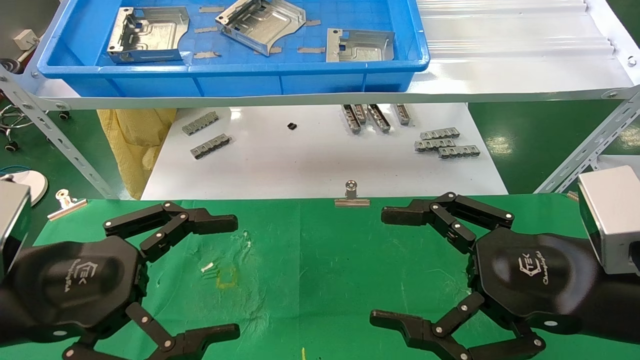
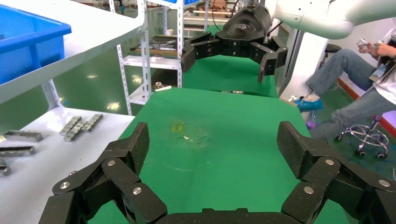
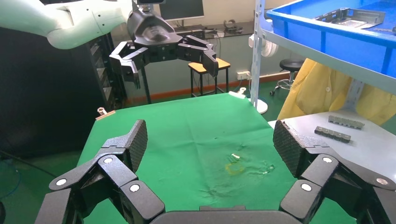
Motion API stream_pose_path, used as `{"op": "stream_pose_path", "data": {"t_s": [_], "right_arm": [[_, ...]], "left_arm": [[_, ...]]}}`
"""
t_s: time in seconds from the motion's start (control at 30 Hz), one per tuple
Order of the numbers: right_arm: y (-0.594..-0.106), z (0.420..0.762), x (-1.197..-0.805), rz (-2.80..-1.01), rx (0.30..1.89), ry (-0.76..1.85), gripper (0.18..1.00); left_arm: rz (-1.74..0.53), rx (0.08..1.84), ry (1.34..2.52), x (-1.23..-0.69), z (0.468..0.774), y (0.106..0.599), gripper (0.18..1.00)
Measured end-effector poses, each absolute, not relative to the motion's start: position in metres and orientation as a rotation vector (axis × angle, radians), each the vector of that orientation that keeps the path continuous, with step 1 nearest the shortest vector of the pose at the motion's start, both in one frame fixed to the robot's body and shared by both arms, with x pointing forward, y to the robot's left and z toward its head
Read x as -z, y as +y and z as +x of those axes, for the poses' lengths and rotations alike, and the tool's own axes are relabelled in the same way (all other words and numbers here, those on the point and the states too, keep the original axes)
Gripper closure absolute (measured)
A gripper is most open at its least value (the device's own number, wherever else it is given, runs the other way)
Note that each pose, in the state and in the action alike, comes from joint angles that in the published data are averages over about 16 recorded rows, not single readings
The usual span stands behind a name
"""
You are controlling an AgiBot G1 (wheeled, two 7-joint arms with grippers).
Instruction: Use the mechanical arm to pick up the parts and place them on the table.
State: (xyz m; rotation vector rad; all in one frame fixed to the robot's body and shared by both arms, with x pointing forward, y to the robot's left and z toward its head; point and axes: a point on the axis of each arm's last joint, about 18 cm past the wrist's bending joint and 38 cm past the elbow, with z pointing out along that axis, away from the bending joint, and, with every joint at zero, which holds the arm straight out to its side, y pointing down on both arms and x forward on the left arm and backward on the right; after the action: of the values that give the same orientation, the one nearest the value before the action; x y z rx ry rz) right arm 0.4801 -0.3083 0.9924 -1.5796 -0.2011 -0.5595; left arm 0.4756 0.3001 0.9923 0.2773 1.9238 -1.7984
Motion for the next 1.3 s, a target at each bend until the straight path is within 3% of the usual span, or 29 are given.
{"op": "stream_pose_path", "data": {"t_s": [0.8,1.3], "right_arm": [[-0.3083,0.4801,-0.9924,-1.58,0.56,-0.201,0.181],[-0.3083,0.4801,-0.9924,-1.58,0.56,-0.201,0.28]], "left_arm": [[0.277,1.798,1.924,-0.9923,0.4756,0.3001,0.183],[0.277,1.798,1.924,-0.9923,0.4756,0.3001,0.183]]}}
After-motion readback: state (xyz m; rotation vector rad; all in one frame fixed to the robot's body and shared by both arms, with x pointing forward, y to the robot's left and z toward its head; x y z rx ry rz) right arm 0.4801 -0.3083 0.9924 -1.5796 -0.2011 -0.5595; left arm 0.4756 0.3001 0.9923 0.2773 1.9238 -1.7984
